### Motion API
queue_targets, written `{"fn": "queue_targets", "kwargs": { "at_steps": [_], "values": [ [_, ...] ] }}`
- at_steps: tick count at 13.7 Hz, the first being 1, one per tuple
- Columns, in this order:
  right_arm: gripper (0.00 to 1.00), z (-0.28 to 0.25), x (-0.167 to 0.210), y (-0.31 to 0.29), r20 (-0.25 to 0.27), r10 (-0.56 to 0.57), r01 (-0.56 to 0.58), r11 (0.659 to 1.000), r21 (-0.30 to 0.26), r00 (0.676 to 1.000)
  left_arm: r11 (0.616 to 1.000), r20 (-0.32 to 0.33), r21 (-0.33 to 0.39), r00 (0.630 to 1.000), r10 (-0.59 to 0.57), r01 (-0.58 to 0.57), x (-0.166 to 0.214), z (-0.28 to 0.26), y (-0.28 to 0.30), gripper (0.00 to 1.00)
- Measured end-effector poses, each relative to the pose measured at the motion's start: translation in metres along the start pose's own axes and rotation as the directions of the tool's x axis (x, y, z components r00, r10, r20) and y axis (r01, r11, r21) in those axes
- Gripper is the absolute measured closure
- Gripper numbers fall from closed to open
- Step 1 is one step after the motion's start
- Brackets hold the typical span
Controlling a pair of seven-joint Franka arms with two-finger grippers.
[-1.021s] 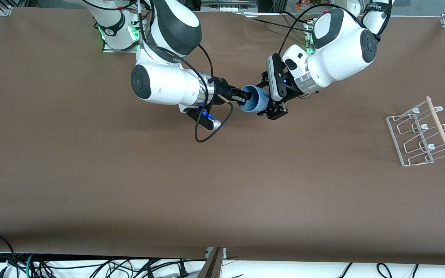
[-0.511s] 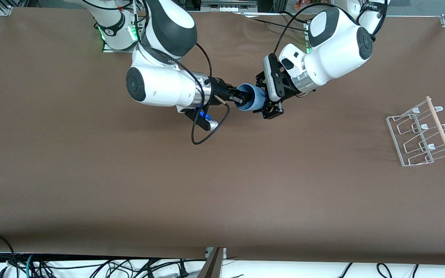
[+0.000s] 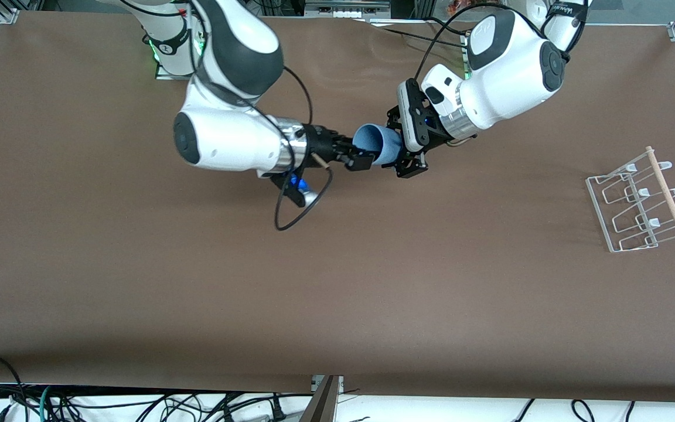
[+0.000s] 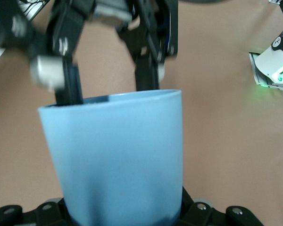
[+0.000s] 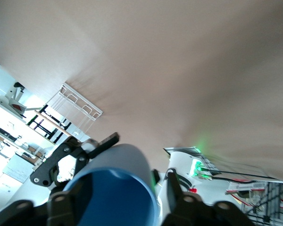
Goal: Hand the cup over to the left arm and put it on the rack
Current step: 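Open the right gripper and withdraw while the left gripper carries the cup, then move the cup with the left gripper over the wire rack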
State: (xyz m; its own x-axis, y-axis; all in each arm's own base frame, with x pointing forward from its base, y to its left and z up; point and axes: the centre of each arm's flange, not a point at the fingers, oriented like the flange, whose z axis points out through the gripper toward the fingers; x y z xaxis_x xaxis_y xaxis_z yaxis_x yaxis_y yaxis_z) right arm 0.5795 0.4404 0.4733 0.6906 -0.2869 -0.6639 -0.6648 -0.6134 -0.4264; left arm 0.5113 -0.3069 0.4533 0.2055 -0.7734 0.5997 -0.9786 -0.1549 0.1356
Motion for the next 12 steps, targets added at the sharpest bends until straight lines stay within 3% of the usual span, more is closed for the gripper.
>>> {"fn": "queue_targets", "kwargs": {
  "at_steps": [3,8,10,12],
  "values": [
    [0.14,-0.067,0.022,0.012,0.023,-0.018,0.019,1.0,-0.008,1.0,0.999,0.018,-0.049,1.0,0.004,-0.003,-0.022,-0.013,-0.014,0.27],
    [0.07,-0.205,0.068,0.08,0.08,-0.161,0.167,0.984,-0.065,0.984,0.994,0.105,-0.112,0.994,0.015,-0.003,-0.067,-0.058,-0.044,0.27],
    [0.06,-0.261,0.087,0.114,0.015,-0.214,0.214,0.971,-0.106,0.977,0.993,0.2,-0.122,0.98,0.02,0.005,-0.092,-0.085,-0.058,0.27],
    [0.02,-0.298,0.09,0.14,-0.082,-0.268,0.242,0.941,-0.236,0.96,0.993,0.303,-0.111,0.953,-0.008,0.044,-0.132,-0.12,-0.074,0.27]
  ]
}}
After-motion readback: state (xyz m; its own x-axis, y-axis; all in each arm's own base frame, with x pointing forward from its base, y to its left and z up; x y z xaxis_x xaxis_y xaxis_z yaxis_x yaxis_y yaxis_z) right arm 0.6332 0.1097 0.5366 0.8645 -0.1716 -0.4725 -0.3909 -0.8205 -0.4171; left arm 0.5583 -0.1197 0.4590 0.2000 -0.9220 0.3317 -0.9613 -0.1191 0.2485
